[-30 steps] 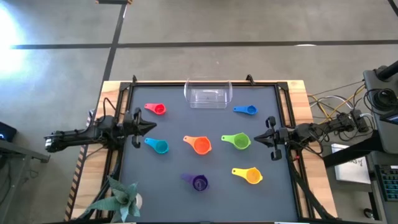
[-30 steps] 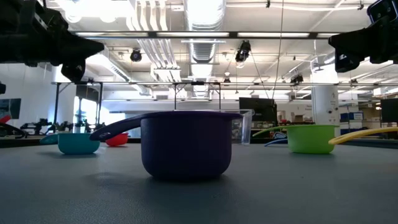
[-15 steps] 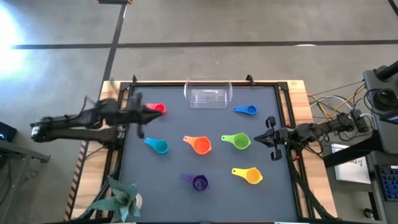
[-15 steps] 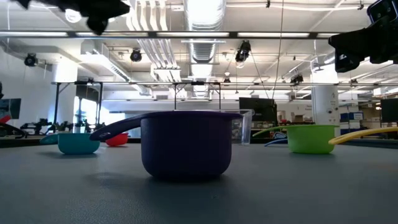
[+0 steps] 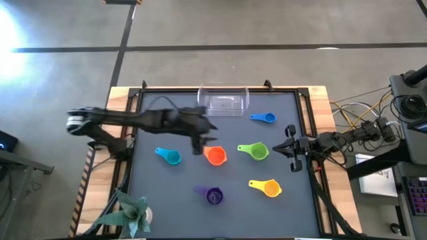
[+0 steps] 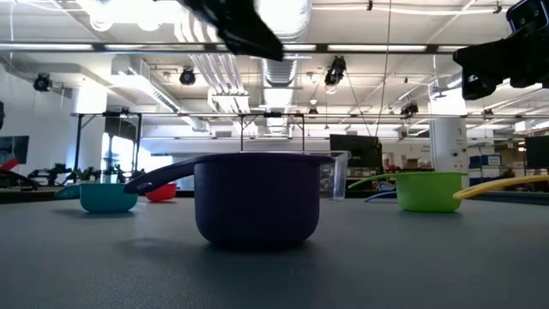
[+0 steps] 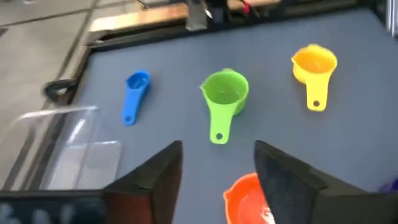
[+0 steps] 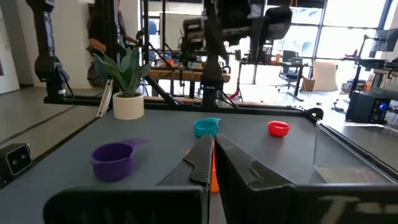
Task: Nest measuring cups in basket
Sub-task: Stack the green measuring cup on top of the orange measuring cup
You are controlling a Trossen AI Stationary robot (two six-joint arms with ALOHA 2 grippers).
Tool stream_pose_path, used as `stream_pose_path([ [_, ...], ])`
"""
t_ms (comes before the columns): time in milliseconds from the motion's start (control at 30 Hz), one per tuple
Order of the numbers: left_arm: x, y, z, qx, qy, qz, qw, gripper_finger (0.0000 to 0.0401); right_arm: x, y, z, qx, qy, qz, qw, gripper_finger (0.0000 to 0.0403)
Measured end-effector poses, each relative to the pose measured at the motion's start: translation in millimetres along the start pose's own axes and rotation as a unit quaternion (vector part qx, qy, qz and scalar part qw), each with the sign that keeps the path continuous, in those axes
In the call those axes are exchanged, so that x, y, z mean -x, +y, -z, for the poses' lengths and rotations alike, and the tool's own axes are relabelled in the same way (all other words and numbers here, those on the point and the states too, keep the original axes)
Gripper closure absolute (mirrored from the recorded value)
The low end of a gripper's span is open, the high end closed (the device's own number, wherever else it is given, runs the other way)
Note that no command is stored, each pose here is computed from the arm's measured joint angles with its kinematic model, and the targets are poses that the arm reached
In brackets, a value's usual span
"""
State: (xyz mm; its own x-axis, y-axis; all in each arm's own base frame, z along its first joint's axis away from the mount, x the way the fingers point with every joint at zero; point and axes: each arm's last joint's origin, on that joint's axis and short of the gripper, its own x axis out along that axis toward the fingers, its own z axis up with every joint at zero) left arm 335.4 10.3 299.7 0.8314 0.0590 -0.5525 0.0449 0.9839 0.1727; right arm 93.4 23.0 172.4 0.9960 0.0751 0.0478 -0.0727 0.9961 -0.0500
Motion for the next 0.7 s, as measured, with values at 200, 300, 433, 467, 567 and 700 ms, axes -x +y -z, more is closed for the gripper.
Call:
stream_pose_path([
  [200,-71,-18,-23,-0.077,0.028,0.027,0.996,0.0162,0,0,0,0.000,0.000,0.000,1.000,0.0394],
  [300,-105,-28,-30,-0.117,0.051,0.043,0.991,0.0159,0,0,0,0.000,0.000,0.000,1.000,0.0394],
  [433,-147,-40,-31,-0.153,0.090,0.063,0.982,0.0162,0,0,0,0.000,0.000,0.000,1.000,0.0394],
  [467,-157,-42,-30,-0.158,0.101,0.067,0.980,0.0163,0,0,0,0.000,0.000,0.000,1.000,0.0394],
  [567,-183,-45,-28,-0.173,0.126,0.077,0.974,0.0166,0,0,0,0.000,0.000,0.000,1.000,0.0394],
  [700,-213,-48,-25,-0.186,0.154,0.084,0.967,0.0166,0,0,0,-0.001,0.000,0.000,1.000,0.0394],
])
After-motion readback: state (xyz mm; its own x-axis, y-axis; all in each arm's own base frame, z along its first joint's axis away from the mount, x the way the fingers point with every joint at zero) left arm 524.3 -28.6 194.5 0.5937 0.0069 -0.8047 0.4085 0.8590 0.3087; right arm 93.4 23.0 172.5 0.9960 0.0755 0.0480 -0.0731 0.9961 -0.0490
